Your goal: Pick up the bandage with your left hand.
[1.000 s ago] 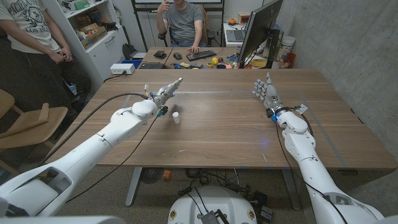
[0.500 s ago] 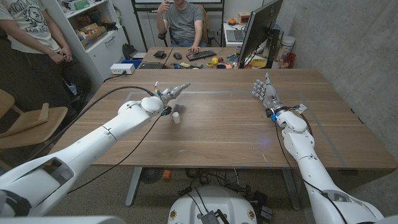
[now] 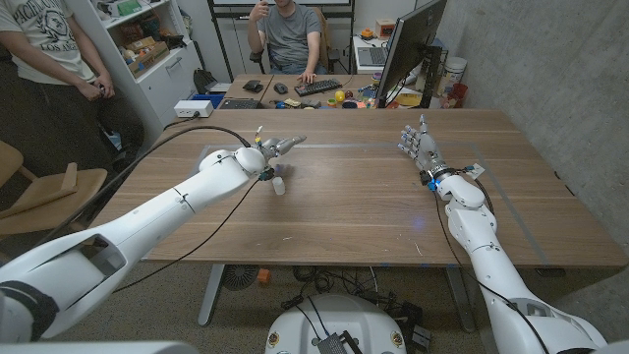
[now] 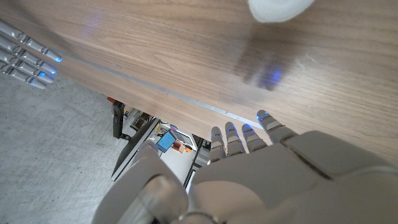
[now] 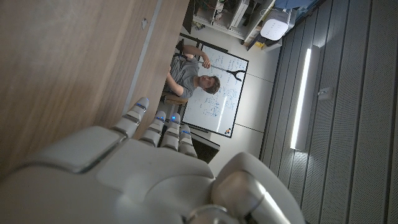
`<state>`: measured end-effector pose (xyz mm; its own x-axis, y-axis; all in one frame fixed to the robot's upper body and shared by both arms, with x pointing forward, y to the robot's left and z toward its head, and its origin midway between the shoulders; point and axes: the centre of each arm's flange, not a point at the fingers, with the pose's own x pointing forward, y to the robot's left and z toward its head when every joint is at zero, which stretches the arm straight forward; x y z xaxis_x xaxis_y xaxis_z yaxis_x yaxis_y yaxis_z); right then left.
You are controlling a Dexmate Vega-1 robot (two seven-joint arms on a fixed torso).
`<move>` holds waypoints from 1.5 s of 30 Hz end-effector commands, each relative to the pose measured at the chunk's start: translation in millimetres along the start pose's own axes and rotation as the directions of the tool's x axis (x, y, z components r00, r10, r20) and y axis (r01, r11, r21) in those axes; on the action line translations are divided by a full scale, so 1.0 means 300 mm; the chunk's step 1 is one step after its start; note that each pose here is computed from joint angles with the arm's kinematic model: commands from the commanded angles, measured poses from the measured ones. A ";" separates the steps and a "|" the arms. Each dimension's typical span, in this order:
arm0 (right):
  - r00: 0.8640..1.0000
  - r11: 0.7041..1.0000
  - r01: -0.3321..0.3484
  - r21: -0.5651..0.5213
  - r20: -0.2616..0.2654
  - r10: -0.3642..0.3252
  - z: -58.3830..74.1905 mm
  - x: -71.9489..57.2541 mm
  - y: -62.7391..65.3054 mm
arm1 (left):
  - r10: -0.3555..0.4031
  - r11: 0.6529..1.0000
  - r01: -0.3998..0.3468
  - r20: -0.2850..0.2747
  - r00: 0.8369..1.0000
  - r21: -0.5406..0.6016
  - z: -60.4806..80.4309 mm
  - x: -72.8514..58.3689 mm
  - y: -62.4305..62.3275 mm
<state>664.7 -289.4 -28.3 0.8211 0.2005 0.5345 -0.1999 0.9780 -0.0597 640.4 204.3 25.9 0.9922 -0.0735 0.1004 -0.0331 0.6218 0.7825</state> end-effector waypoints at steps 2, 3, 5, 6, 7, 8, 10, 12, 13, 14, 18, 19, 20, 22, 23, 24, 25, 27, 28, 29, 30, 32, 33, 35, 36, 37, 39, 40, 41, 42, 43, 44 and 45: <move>1.000 1.000 -0.002 -0.002 0.001 0.002 0.000 -0.001 0.003 | -0.007 0.997 0.010 -0.039 0.999 0.072 0.030 -0.002 -0.004; 1.000 1.000 -0.002 -0.001 0.001 0.002 0.000 -0.001 0.003 | -0.008 0.997 0.011 -0.041 0.999 0.072 0.030 -0.002 -0.005; 1.000 1.000 -0.003 -0.003 0.002 0.003 0.001 -0.001 0.004 | -0.011 0.998 0.013 -0.034 0.999 0.060 0.028 -0.003 -0.004; 1.000 1.000 -0.003 -0.003 0.001 0.003 0.001 -0.001 0.004 | -0.010 0.998 0.012 -0.033 0.999 0.059 0.027 -0.004 -0.003; 1.000 1.000 -0.003 -0.004 0.001 0.003 0.001 -0.001 0.004 | -0.008 0.998 0.010 -0.036 0.999 0.060 0.026 -0.005 -0.003; 1.000 1.000 -0.004 -0.006 0.002 0.004 0.001 -0.002 0.004 | -0.008 0.998 0.010 -0.037 0.999 0.063 0.025 -0.005 -0.002; 1.000 1.000 -0.004 -0.007 0.002 0.004 0.002 -0.002 0.004 | -0.007 0.998 0.009 -0.039 0.999 0.055 0.023 -0.006 -0.001; 1.000 1.000 -0.004 -0.008 0.002 0.004 0.003 -0.002 0.003 | -0.010 0.997 0.012 -0.039 0.999 0.071 0.023 -0.006 -0.001; 1.000 1.000 -0.005 -0.006 0.002 0.005 0.003 -0.002 0.003 | -0.011 0.997 0.014 -0.040 0.999 0.073 0.024 -0.006 -0.002; 1.000 1.000 -0.006 -0.009 0.004 0.006 0.003 -0.002 0.003 | -0.009 0.998 0.012 -0.044 0.999 0.065 0.024 -0.006 -0.002; 1.000 1.000 -0.006 -0.010 0.003 0.006 0.003 -0.004 0.002 | -0.009 0.998 0.011 -0.038 0.999 0.061 0.024 -0.007 -0.002; 1.000 1.000 -0.006 -0.009 0.002 0.006 0.003 -0.004 0.002 | -0.010 0.998 0.012 -0.034 0.999 0.061 0.024 -0.007 -0.002; 1.000 1.000 -0.005 -0.010 0.001 0.005 0.003 -0.004 0.002 | -0.010 0.998 0.012 -0.036 0.999 0.057 0.025 -0.006 -0.002; 1.000 1.000 -0.005 -0.009 0.002 0.005 0.003 -0.005 0.002 | -0.011 0.998 0.013 -0.036 0.999 0.064 0.026 -0.006 -0.002; 1.000 1.000 -0.005 -0.009 0.001 0.005 0.002 -0.005 0.002 | -0.009 0.998 0.011 -0.042 0.999 0.059 0.027 -0.006 -0.003; 1.000 1.000 -0.005 -0.010 0.002 0.005 0.002 -0.005 0.001 | -0.010 0.998 0.012 -0.041 0.999 0.057 0.027 -0.006 -0.003; 1.000 1.000 -0.004 -0.009 0.002 0.004 0.002 -0.006 0.001 | -0.012 0.998 0.014 -0.036 0.999 0.058 0.027 -0.006 -0.004; 1.000 1.000 -0.004 -0.008 0.002 0.004 0.002 -0.006 0.001 | -0.014 0.998 0.016 -0.035 0.999 0.064 0.028 -0.007 -0.004; 1.000 1.000 -0.003 -0.009 0.002 0.003 0.002 -0.006 0.000 | -0.014 0.998 0.017 -0.038 0.999 0.066 0.029 -0.007 -0.004; 1.000 1.000 -0.003 -0.008 0.000 0.003 0.001 -0.007 0.000 | -0.017 0.997 0.020 -0.041 0.999 0.070 0.032 -0.007 -0.004; 1.000 1.000 -0.002 -0.009 0.002 0.002 0.001 -0.008 -0.001 | -0.022 0.997 0.025 -0.041 0.999 0.077 0.037 -0.008 -0.005; 1.000 1.000 -0.001 -0.007 0.000 0.001 0.001 -0.008 -0.001 | -0.026 0.997 0.029 -0.042 0.999 0.078 0.040 -0.010 -0.006; 1.000 1.000 0.000 -0.006 0.000 0.000 0.001 -0.009 -0.002 | -0.032 0.996 0.035 -0.040 0.999 0.079 0.044 -0.013 -0.009; 1.000 1.000 0.002 -0.004 -0.001 -0.002 0.000 -0.011 -0.004 | -0.042 0.996 0.046 -0.048 0.998 0.081 0.047 -0.017 -0.014; 1.000 1.000 0.002 -0.005 -0.001 -0.002 0.000 -0.011 -0.004 | -0.048 0.996 0.051 -0.049 0.998 0.079 0.047 -0.019 -0.018; 1.000 1.000 0.003 -0.005 -0.001 -0.003 -0.001 -0.012 -0.005 | -0.053 0.996 0.056 -0.047 0.998 0.073 0.046 -0.023 -0.021; 1.000 1.000 0.005 -0.006 -0.004 -0.005 -0.003 -0.013 -0.007 | -0.062 0.996 0.065 -0.045 0.997 0.067 0.045 -0.033 -0.027; 1.000 1.000 0.004 -0.006 -0.004 -0.004 -0.004 -0.013 -0.008 | -0.063 0.996 0.066 -0.045 0.997 0.067 0.048 -0.039 -0.029; 1.000 1.000 0.003 -0.007 -0.004 -0.003 -0.005 -0.014 -0.008 | -0.064 0.995 0.067 -0.045 0.997 0.068 0.050 -0.047 -0.031; 1.000 1.000 0.002 -0.008 -0.005 -0.002 -0.005 -0.014 -0.008 | -0.065 0.995 0.068 -0.046 0.997 0.069 0.055 -0.056 -0.033; 1.000 1.000 0.001 -0.009 -0.005 -0.001 -0.006 -0.014 -0.008 | -0.067 0.995 0.070 -0.047 0.997 0.068 0.059 -0.066 -0.035; 1.000 1.000 -0.002 -0.008 -0.005 0.002 -0.007 -0.015 -0.008 | -0.070 0.995 0.073 -0.046 0.997 0.067 0.063 -0.076 -0.036; 1.000 1.000 -0.003 -0.008 -0.004 0.003 -0.007 -0.015 -0.007 | -0.072 0.995 0.075 -0.046 0.996 0.066 0.066 -0.086 -0.039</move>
<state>662.4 -290.7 -29.9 0.8204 0.2013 0.5352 -0.1966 0.9782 -0.0666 630.1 190.4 30.9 0.9966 -0.0692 0.0442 0.0021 0.5595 0.8288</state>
